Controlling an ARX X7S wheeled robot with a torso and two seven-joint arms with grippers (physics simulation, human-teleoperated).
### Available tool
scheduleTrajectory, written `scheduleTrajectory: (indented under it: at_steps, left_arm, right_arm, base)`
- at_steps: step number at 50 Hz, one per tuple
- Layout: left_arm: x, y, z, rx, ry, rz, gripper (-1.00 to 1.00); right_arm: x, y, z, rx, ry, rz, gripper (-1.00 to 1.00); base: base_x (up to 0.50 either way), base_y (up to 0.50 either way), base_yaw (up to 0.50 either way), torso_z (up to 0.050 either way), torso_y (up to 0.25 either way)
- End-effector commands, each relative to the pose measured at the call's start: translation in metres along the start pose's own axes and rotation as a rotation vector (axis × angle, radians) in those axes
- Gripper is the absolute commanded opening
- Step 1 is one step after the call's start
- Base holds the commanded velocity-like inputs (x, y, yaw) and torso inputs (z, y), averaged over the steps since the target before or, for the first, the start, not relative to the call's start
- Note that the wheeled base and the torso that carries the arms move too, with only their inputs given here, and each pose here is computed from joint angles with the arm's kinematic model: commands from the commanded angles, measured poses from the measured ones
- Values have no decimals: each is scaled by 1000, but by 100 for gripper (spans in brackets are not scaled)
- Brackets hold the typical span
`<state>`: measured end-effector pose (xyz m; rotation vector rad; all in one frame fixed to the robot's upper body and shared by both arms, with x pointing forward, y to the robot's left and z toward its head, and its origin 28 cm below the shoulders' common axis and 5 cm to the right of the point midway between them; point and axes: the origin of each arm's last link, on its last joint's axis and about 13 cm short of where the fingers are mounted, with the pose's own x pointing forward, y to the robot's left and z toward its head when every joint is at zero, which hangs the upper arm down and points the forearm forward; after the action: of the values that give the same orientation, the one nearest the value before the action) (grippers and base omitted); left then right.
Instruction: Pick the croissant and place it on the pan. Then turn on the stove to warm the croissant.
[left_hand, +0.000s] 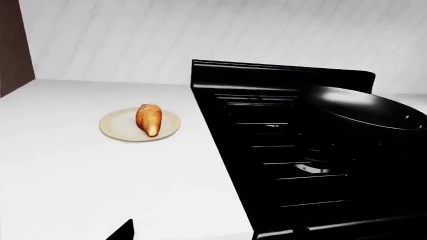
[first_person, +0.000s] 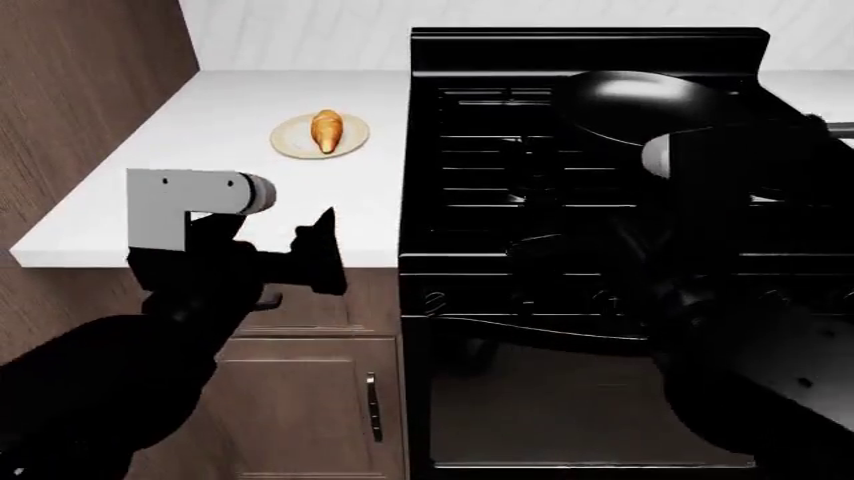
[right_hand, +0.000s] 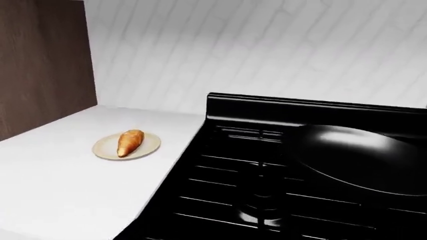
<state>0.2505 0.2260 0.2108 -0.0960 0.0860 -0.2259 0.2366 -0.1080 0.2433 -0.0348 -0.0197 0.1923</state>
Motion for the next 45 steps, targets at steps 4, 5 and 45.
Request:
scheduleTrajectory:
  at_steps: [4,5,45]
  left_arm:
    - [2,10,56,78,53,-50,100]
    - [2,11,57,79,59,-43,100]
    - [3,9,78,141,44,31,100]
  right_arm:
    - [-6,-6,58,-288,32,-5,100]
    - [-5,-6,58,-294,38,-8,100]
    - [-6,-7,66,-205,36,-18,100]
  base:
    - [0,0,0,45,57]
    - [0,0,0,39,61]
    - [331,0,0,2,3]
